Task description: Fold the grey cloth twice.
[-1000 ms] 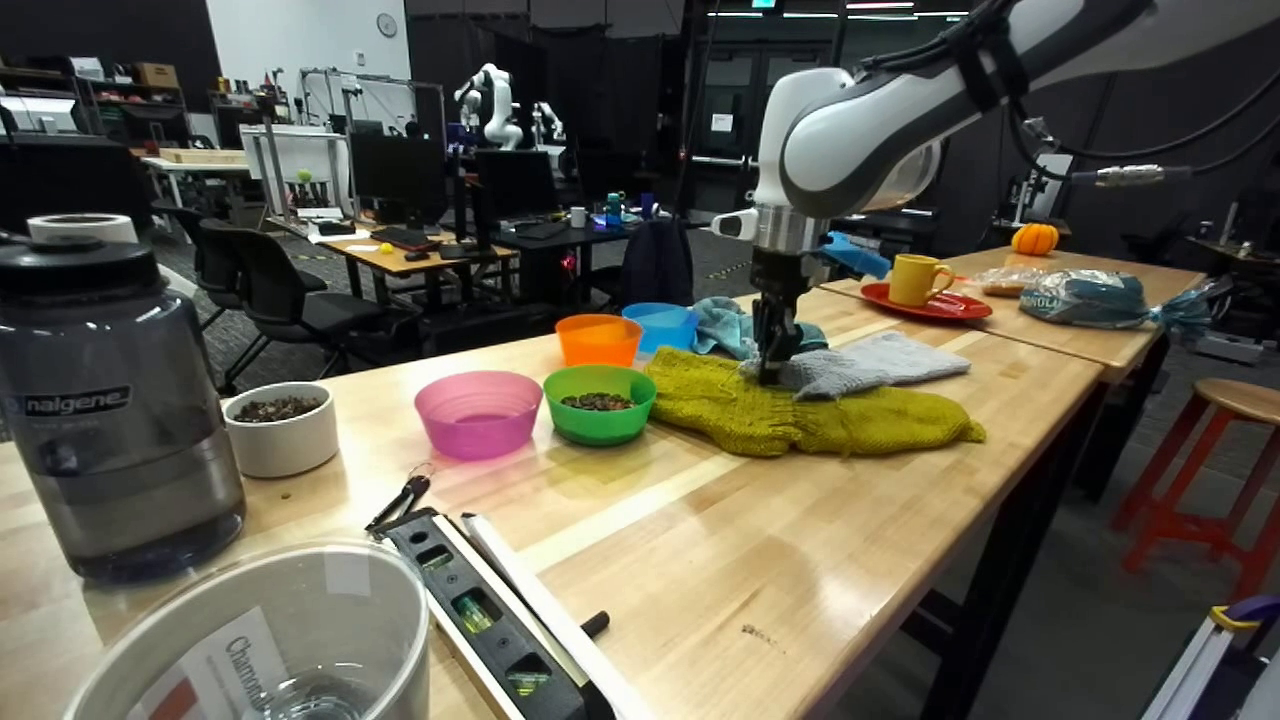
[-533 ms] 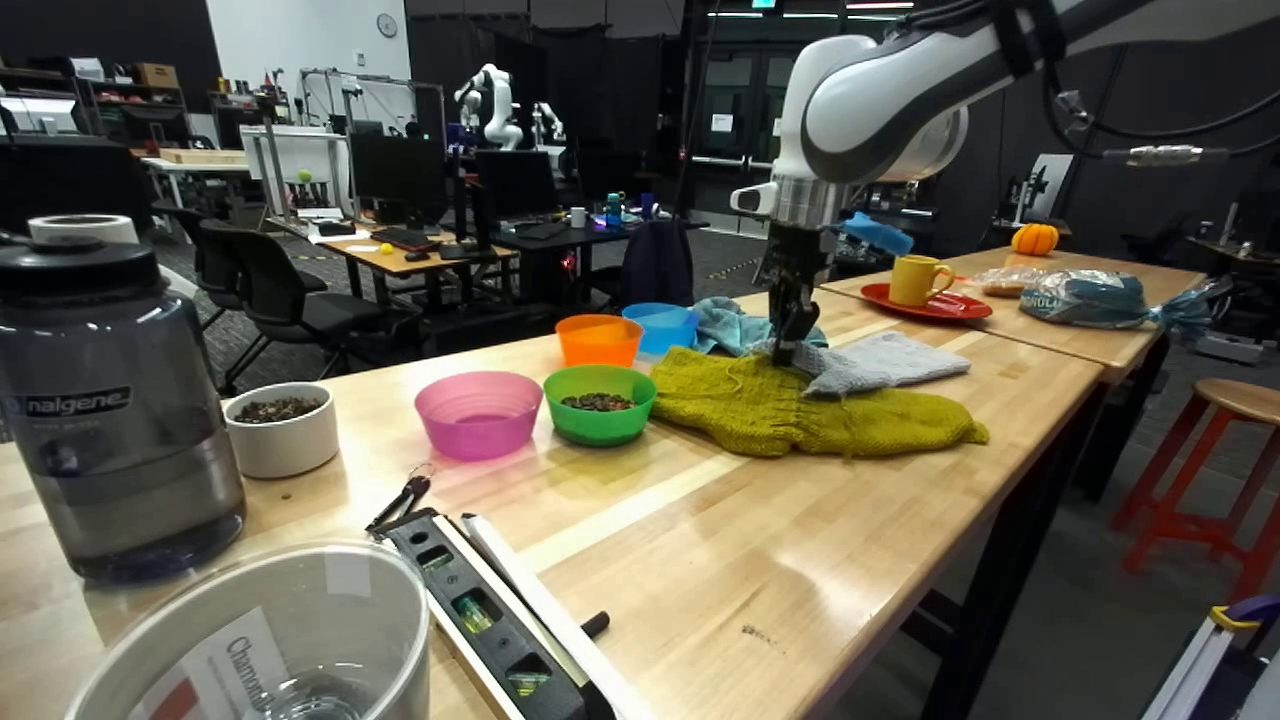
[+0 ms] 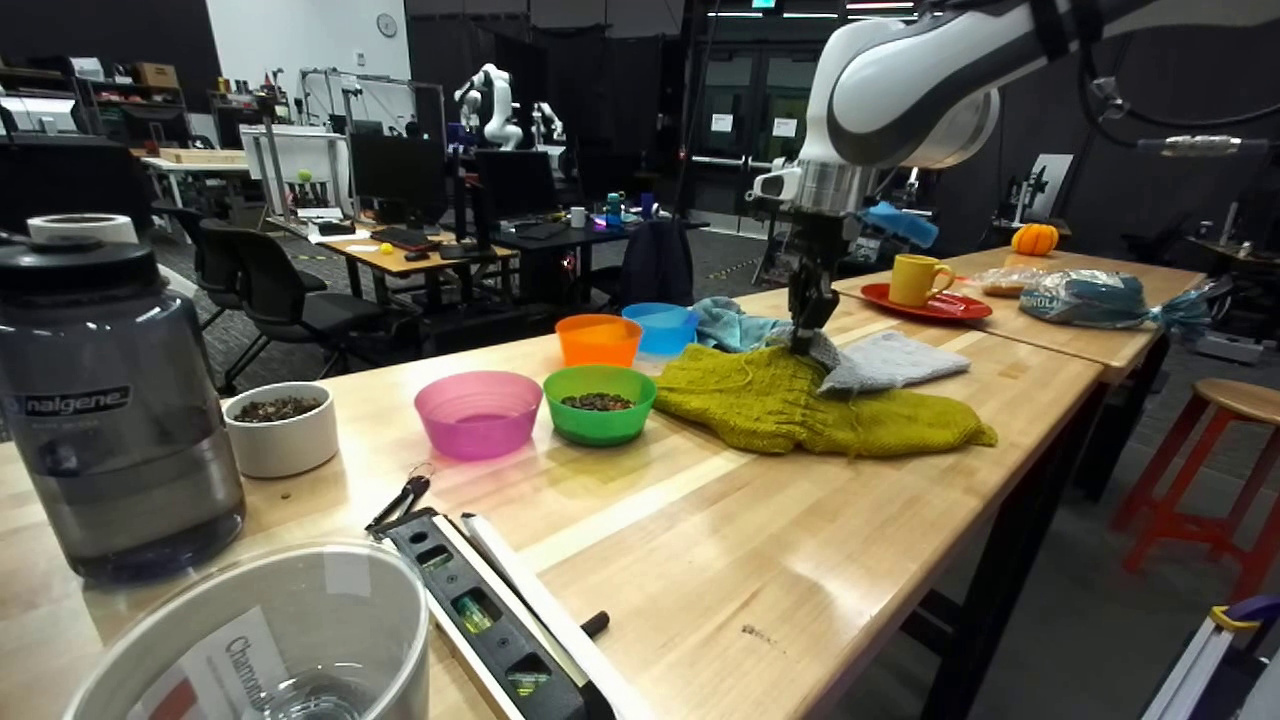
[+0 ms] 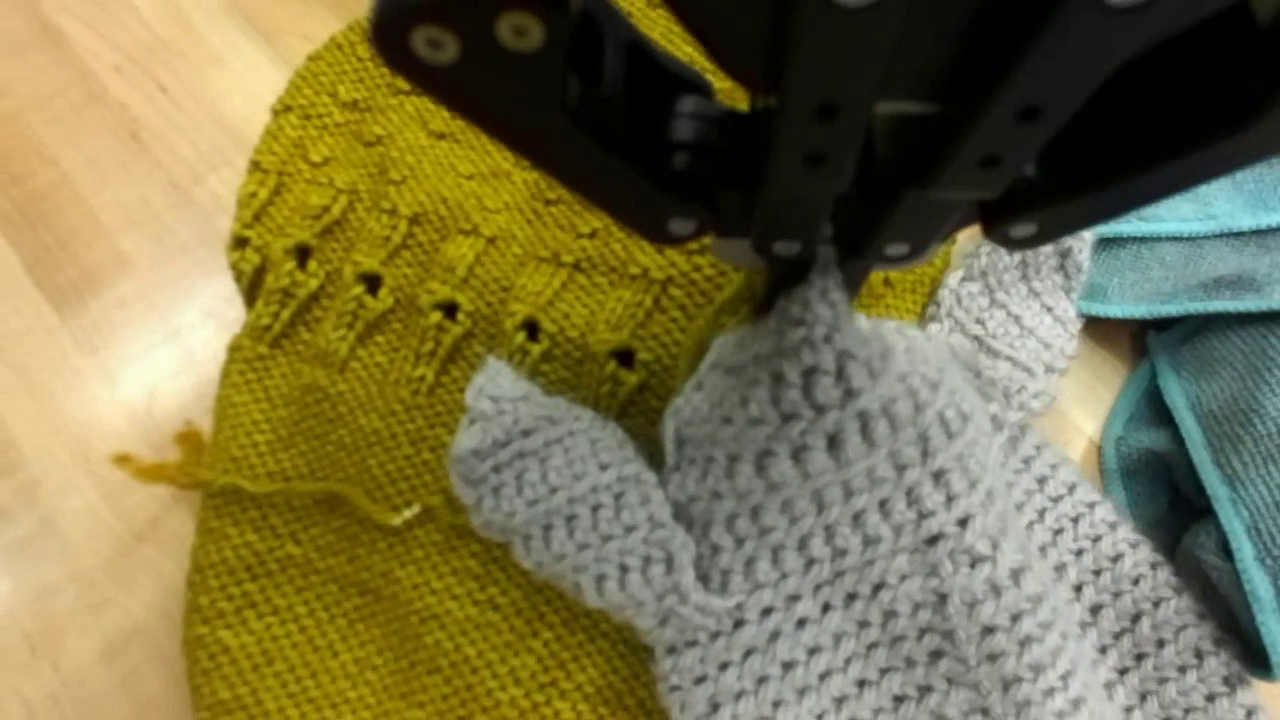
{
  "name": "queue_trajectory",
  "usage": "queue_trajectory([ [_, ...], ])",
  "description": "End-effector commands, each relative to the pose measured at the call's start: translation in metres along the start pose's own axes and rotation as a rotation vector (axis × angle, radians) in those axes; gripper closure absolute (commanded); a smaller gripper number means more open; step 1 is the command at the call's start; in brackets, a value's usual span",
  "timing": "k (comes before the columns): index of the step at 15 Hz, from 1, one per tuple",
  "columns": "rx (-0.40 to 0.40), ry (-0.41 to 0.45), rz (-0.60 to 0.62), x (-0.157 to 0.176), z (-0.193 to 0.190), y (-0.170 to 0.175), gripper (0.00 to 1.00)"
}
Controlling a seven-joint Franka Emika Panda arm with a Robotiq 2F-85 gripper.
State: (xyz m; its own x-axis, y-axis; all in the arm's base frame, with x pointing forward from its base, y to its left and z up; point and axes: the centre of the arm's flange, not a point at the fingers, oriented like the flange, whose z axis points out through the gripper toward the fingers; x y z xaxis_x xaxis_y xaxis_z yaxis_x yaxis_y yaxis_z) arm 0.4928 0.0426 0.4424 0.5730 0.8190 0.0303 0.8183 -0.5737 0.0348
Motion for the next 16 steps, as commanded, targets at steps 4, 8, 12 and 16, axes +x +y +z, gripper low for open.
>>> queue_trajectory([
  [4, -0.003, 0.027, -0.006, -0.0097, -0.0063, -0.0112, 0.98],
  [8, -0.015, 0.031, 0.008, -0.0104, -0.0073, -0.0109, 0.94],
  [12, -0.026, 0.039, 0.016, -0.0102, -0.0102, -0.0092, 0.99],
  [16, -0.026, 0.047, 0.028, -0.0167, -0.015, -0.0049, 0.99],
])
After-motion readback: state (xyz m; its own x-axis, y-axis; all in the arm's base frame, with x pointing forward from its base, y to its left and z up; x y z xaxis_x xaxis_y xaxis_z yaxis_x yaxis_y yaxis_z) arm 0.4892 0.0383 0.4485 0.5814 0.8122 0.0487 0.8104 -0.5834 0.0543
